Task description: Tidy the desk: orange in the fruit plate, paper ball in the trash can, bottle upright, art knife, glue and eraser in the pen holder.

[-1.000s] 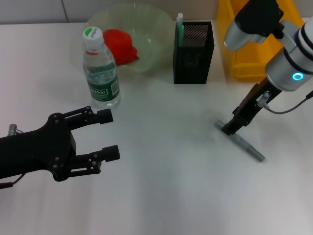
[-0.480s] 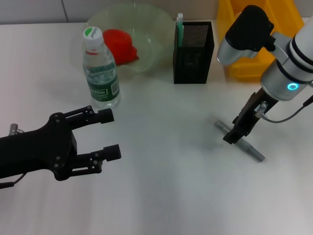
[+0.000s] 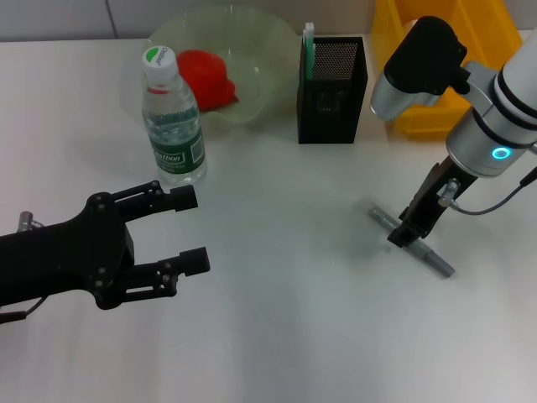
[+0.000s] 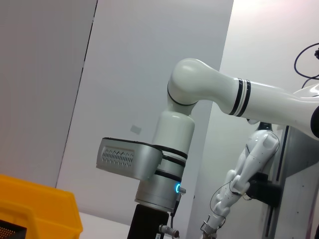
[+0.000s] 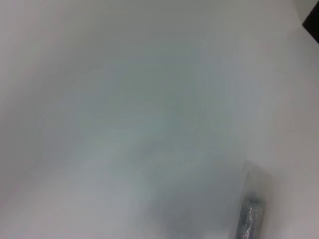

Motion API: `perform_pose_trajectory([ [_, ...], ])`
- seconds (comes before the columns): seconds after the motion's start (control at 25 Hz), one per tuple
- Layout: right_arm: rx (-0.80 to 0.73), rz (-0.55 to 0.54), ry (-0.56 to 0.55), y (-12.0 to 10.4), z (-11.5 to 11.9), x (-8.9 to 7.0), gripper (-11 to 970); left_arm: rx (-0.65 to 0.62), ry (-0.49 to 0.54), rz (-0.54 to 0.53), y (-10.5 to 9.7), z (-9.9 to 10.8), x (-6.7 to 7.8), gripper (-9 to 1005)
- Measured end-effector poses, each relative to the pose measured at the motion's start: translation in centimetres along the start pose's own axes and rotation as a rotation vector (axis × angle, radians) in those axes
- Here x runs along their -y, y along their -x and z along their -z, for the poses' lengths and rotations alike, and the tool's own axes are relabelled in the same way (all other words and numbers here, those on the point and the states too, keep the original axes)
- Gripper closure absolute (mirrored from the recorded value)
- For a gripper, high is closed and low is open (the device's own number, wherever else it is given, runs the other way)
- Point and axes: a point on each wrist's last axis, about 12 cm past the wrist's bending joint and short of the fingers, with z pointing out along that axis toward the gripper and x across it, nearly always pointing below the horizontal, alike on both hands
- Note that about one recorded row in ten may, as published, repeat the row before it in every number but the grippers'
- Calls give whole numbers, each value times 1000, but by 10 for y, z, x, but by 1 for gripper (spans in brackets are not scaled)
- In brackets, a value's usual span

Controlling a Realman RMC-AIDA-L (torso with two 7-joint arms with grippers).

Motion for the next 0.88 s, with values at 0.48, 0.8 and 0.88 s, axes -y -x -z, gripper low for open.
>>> perform_pose_trajectory([
  [0.48, -23, 1, -3, -2, -6, 0, 596, 1, -1, -1, 0, -1, 0, 210],
  [0.8, -29, -2, -8, 0, -5, 1, 737, 2, 0, -3, 1, 0, -1, 210],
  [0.88, -31, -1, -8, 0, -5, 1, 783, 3, 1, -3, 1, 0, -1, 210],
])
